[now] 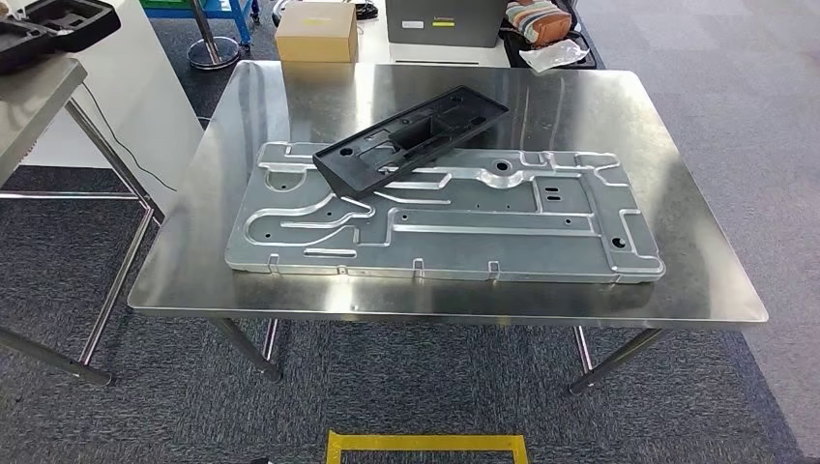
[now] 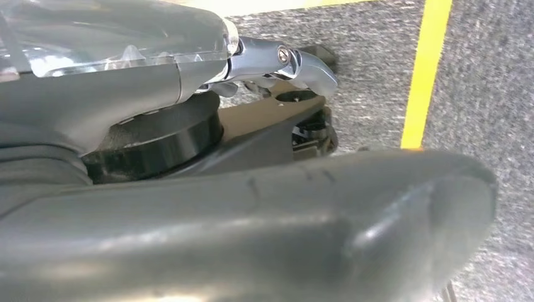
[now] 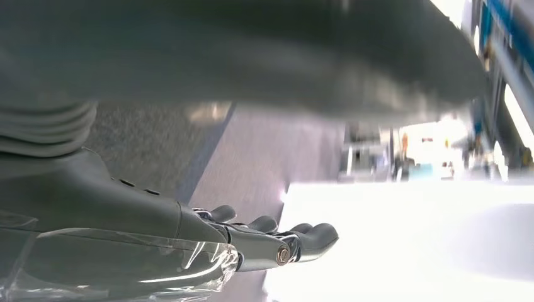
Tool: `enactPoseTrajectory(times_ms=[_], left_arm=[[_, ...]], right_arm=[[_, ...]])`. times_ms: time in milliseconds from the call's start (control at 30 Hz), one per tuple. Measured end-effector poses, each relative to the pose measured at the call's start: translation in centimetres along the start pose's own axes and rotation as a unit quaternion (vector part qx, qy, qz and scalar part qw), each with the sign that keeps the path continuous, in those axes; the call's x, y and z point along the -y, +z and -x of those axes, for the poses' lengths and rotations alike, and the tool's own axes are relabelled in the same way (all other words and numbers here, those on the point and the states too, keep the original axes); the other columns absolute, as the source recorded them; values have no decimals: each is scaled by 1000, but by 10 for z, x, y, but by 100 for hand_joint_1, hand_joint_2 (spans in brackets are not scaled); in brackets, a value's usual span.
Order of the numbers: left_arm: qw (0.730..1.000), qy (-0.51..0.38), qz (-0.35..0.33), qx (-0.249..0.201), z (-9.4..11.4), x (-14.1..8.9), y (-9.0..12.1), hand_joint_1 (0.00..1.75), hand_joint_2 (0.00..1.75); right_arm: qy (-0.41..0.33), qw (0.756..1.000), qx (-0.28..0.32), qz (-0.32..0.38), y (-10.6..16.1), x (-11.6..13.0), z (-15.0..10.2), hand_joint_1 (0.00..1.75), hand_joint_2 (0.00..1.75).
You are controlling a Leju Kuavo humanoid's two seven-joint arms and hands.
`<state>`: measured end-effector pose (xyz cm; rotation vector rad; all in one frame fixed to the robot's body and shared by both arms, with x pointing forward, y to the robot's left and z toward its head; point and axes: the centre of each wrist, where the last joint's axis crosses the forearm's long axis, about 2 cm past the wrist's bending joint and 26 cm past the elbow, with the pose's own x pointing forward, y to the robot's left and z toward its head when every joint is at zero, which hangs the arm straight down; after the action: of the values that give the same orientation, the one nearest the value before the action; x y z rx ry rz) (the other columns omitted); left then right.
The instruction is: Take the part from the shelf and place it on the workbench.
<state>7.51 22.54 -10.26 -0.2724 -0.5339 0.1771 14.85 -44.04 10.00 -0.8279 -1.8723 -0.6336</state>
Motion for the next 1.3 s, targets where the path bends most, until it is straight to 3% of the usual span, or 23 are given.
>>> enactPoseTrajectory(times_ms=[200,533,667,767,833,900,967,1300], left_arm=[[1000,-5,-5,13,0,-4,1,0,0],[1000,-19,-16,6,5,-20,6,0,0],[1000,-23,-16,5,6,-21,7,0,0],[1000,-25,-17,8,4,-23,6,0,0],[999,-25,-18,12,4,-24,6,0,0],[999,-25,-18,15,3,-25,6,0,0],[999,-26,-18,15,2,-25,6,0,0],[999,-36,-12,0,-4,-23,3,0,0]], right_arm=[[13,996,-47,69,15,18,12,0,175],[123,952,-226,168,88,54,82,0,175],[216,893,-335,211,124,54,108,0,175],[269,821,-457,210,168,48,119,0,175],[295,770,-541,167,192,39,121,0,175],[324,726,-595,116,210,29,120,0,87],[342,698,-625,77,223,20,119,0,0],[337,659,-672,-13,253,-17,113,0,0]])
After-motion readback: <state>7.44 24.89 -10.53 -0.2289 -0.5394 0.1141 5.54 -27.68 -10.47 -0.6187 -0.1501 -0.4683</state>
